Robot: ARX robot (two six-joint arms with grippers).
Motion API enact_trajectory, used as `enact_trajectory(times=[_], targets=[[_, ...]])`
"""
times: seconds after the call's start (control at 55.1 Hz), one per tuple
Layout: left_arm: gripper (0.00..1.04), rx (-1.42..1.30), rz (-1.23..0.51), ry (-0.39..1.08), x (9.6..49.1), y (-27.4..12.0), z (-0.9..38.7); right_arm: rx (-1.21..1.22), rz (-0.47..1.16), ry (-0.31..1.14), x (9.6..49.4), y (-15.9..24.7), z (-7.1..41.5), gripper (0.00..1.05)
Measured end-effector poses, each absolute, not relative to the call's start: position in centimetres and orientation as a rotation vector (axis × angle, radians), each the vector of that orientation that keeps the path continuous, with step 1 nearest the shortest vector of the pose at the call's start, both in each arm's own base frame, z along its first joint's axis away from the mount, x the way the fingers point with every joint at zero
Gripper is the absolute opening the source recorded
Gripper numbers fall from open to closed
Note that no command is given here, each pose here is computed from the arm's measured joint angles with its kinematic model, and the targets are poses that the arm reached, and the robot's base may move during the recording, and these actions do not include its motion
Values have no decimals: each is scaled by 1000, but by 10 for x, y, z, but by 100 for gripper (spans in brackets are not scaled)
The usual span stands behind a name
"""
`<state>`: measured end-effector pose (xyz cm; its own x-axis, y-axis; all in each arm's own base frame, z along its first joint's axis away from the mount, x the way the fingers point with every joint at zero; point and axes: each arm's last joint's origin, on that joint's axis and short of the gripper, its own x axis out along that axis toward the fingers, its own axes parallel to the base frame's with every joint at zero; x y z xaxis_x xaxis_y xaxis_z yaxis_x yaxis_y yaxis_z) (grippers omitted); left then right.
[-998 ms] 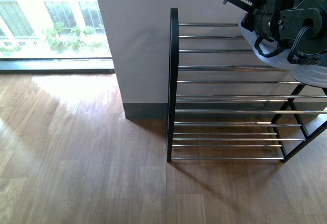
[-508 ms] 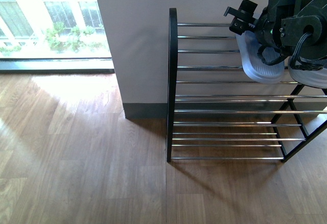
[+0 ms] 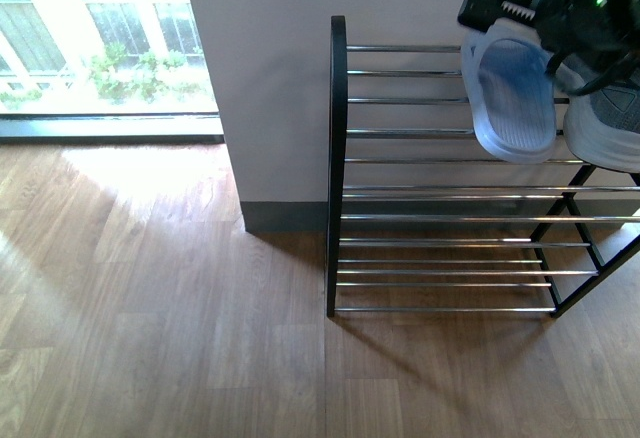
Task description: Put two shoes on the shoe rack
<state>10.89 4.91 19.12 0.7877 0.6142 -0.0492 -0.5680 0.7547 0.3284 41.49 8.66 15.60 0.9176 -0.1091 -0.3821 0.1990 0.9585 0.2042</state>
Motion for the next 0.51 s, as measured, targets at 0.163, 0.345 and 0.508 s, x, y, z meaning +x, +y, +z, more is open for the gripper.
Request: enact_trajectory(times=[0.163, 0.345, 0.508], targets=[[2, 306, 648, 158, 109, 49, 191, 142, -155, 316, 389, 67, 187, 96], [2, 306, 648, 158, 109, 49, 191, -3, -194, 266, 350, 40, 213, 96], [2, 306, 647, 158, 109, 49, 191, -46, -184, 228, 345, 35, 223, 95]])
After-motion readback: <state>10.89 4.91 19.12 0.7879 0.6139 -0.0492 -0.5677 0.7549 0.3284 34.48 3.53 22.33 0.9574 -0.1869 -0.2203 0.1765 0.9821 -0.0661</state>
